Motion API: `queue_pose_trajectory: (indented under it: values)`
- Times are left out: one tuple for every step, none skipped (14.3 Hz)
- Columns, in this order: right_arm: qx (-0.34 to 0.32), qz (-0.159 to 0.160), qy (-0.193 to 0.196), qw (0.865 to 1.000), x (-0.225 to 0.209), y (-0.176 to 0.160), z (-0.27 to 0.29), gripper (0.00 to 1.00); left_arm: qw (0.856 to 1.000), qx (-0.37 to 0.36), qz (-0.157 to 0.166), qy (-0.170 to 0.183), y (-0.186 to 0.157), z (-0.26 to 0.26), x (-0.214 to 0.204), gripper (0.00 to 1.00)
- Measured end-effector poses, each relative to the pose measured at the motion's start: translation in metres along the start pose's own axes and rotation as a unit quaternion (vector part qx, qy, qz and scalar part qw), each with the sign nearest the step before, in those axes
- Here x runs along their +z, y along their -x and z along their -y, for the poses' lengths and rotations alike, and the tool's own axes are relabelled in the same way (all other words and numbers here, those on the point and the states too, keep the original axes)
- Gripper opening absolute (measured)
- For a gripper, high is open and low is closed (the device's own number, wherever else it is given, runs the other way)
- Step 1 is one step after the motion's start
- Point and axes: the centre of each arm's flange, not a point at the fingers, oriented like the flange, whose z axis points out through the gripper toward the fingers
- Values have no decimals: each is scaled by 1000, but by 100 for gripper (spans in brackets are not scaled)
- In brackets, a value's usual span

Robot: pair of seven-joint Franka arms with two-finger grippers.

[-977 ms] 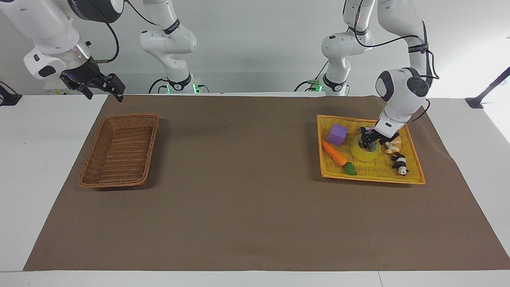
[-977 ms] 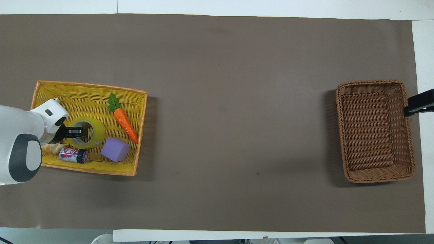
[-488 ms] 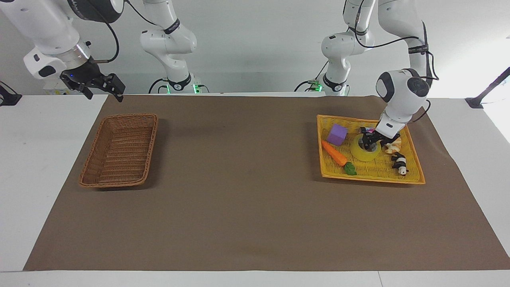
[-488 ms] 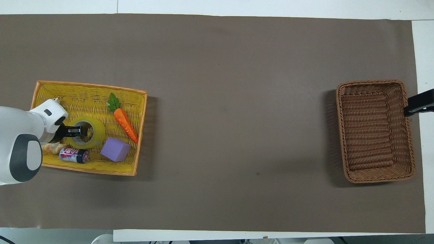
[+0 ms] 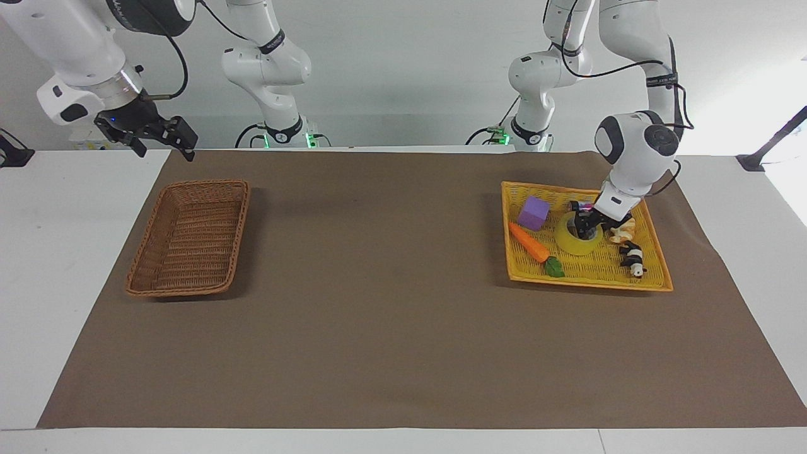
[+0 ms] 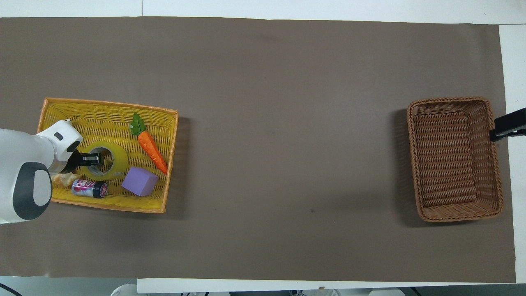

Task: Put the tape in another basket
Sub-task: 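Lower the left gripper onto the tape roll rim and close it, then lift the tape roll with the left gripper toward the table center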

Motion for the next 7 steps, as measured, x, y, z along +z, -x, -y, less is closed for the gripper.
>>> queue_pose_trajectory:
  values:
    - [0,0,0,1000,0,0,0,100,1000,-1,1,0,1,1,1,22]
    - [0,0,0,1000,0,0,0,100,1000,-1,1,0,1,2,1,21]
    - [0,0,0,1000,0,0,0,100,1000,-2,0,0,1,2,0,21]
    - [-1,0,0,1000,0,0,1,100,1000,-1,-1,0,0,2,-1,21]
    - [-1,0,0,1000,0,0,1,100,1000,4,-3,0,-4,2,-5,21]
    - [-2,1,0,1000,0,0,2,100,1000,10,-4,0,-12,2,-17,21]
    - [-3,1,1,1000,0,0,4,100,1000,14,0,1,-24,2,-38,21]
